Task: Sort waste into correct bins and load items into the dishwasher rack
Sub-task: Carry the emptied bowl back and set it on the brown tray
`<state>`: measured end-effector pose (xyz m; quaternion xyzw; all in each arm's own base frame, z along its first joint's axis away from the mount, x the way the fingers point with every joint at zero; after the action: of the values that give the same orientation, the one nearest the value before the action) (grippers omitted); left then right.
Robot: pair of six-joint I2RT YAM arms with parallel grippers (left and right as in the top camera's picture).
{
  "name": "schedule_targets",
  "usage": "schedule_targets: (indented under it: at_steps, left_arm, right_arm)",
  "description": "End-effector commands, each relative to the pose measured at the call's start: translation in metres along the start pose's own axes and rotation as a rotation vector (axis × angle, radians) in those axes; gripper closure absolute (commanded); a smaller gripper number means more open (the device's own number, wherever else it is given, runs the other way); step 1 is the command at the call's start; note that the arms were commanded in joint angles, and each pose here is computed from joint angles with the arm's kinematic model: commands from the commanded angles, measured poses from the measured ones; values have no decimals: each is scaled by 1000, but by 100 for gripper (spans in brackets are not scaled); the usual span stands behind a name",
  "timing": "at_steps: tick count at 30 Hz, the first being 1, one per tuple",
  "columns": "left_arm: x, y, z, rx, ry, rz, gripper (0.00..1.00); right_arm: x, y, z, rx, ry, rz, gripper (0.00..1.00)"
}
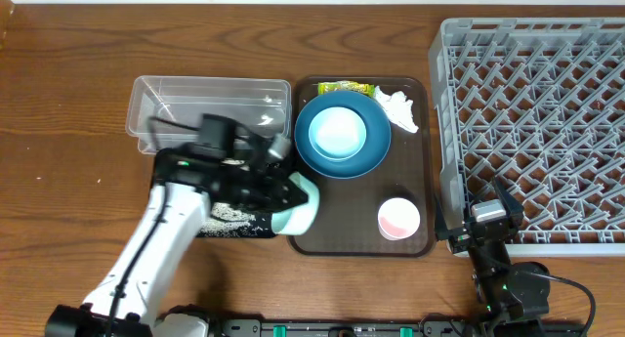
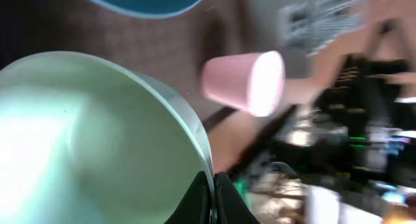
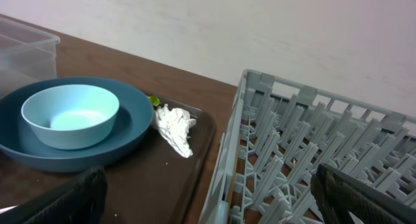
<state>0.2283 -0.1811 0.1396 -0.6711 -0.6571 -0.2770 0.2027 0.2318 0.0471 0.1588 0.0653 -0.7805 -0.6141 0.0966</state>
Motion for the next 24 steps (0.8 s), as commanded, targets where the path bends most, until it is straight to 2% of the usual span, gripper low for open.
schedule_targets:
  at_steps: [1, 10, 18, 24]
  left_arm:
    - [-12, 2, 21, 18, 246, -50, 94]
    - [-41, 5, 15, -115, 468, -143, 94]
    - [-69, -2, 7, -185, 479, -117, 94]
    - [-84, 0, 15, -183, 489, -95, 94]
  right_arm:
    - [0, -1, -1, 2, -5, 4, 1]
    - [0, -1, -1, 2, -5, 4, 2]
    - [0, -1, -1, 2, -5, 4, 1]
    - [0, -1, -1, 2, -5, 4, 1]
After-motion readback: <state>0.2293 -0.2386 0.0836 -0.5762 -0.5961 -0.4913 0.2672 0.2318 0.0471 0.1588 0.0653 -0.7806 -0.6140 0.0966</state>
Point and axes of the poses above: each gripper's point midway between its finger pads, its own x axis back along the fingers, its own z axis along the line the jaws close on, y = z × x, the point moved 1 cm from there along x, back along the fingers, and after that the axes turned 2 degrees about x, right-handed, at the moved point
